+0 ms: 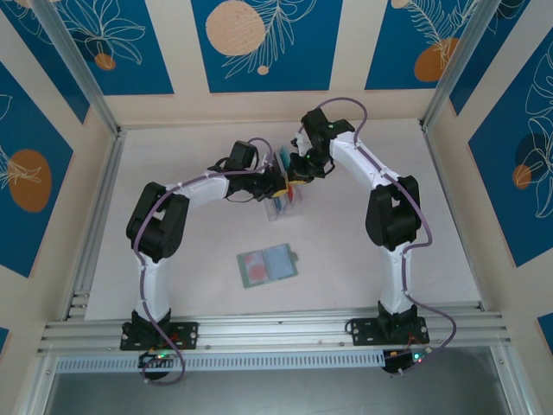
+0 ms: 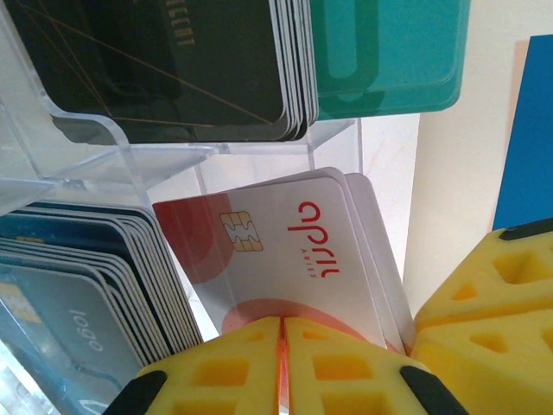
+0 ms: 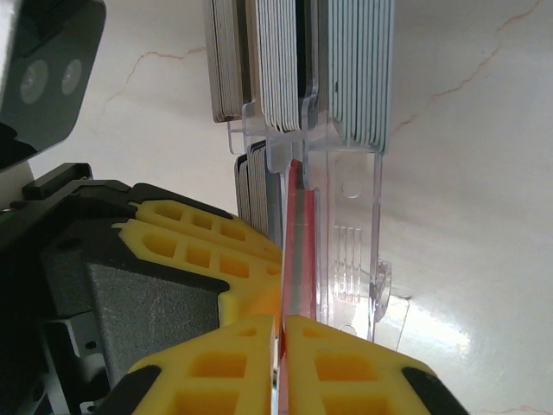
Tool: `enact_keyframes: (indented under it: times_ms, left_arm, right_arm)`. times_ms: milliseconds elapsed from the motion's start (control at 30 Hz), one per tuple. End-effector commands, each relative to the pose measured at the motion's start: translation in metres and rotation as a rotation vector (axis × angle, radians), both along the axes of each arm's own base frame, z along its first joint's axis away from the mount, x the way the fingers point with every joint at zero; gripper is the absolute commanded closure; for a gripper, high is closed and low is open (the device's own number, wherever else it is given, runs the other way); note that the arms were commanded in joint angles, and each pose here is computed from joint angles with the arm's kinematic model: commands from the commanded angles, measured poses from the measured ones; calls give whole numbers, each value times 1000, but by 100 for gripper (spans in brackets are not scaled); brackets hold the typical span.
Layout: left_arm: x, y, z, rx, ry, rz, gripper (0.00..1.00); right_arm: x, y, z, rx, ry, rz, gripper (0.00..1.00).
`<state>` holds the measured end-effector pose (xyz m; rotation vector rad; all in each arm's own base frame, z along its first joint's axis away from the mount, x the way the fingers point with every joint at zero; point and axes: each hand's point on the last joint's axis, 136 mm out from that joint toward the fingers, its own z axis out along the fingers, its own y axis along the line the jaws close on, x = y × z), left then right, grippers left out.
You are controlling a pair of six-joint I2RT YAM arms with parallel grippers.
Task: Put the credit cards into the card holder
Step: Pick up the credit card from the storage box.
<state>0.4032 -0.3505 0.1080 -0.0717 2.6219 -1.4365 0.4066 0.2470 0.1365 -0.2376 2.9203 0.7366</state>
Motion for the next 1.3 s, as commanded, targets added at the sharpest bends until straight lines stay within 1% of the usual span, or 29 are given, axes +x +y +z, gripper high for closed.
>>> enact_keyframes:
  times_ms: [0, 100, 333, 667, 1033, 1267]
  left_arm:
    - [-10, -1, -18, 35, 27, -22, 90]
    - [-10, -1, -17, 34, 26, -22, 90]
    - [-11, -1, -20, 40, 28, -23, 90]
    - [-10, -1, -11, 32, 15, -22, 90]
    - [-9, 2, -4, 15, 10, -17, 90]
    - [-6, 4, 8, -9, -4, -13, 89]
  right_arm:
    - [-5, 0, 11, 23, 5, -6, 91]
    - [-5, 0, 13, 25, 1, -7, 96]
    - [-5, -1, 15, 21, -3, -5, 100]
    - [-5, -3, 26, 19, -33, -13, 100]
    - [-4, -6, 28, 19, -35, -22, 100]
    - [-5, -5, 27, 27, -30, -19, 100]
